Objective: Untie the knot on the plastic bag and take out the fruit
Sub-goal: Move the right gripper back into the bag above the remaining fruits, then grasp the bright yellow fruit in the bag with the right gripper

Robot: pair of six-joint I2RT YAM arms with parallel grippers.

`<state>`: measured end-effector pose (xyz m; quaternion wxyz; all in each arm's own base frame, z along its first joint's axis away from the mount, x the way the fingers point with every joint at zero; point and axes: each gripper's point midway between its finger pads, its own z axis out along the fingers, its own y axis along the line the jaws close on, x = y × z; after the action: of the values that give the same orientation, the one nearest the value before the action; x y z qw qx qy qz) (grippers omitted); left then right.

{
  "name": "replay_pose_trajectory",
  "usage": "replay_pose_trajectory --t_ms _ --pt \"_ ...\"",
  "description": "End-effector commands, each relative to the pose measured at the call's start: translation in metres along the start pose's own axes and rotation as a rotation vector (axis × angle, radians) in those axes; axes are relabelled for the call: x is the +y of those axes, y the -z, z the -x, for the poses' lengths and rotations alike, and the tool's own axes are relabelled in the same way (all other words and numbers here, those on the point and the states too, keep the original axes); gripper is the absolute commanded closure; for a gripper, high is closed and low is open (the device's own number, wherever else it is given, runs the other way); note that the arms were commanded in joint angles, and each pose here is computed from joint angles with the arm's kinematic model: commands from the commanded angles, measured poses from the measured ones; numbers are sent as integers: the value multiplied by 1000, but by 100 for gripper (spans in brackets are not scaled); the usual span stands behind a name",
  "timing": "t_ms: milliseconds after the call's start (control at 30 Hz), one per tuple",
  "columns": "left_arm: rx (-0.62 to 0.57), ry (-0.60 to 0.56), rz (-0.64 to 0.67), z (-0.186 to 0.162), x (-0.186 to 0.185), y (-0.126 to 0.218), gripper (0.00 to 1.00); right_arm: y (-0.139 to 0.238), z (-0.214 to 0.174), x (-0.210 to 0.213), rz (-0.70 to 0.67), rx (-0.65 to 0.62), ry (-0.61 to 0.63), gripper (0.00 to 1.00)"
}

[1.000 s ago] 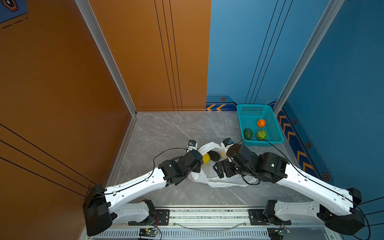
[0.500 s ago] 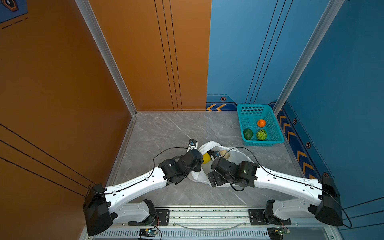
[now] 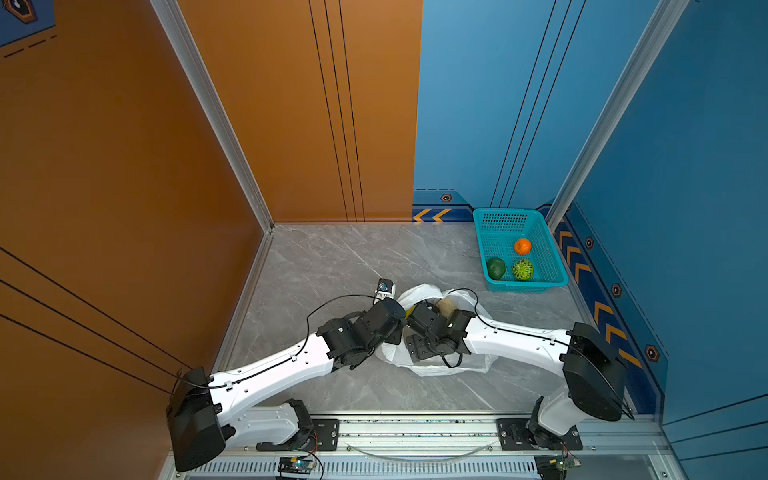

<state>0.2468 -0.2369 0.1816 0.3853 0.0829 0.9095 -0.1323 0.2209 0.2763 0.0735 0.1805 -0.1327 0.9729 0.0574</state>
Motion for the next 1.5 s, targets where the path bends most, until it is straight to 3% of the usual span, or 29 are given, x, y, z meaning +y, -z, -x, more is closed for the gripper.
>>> replay_pose_trajectory --t_ms 0,133,300,400,700,1467 --pt "17 -3 -28 3 -4 5 100 2 27 0 35 -79 -173 7" --pt "47 1 -44 -6 -8 2 100 2 49 -12 68 -208 -351 7" --pt "50 2 -50 -6 -10 3 100 3 74 -18 124 -293 -443 7" --pt "40 -2 -45 -2 -10 3 100 1 77 -10 167 -258 -444 7" --pt "28 20 -6 7 0 -3 100 -8 38 9 218 -151 -525 16" --pt "82 -5 -2 -8 2 -7 100 -49 96 6 261 -306 -792 23"
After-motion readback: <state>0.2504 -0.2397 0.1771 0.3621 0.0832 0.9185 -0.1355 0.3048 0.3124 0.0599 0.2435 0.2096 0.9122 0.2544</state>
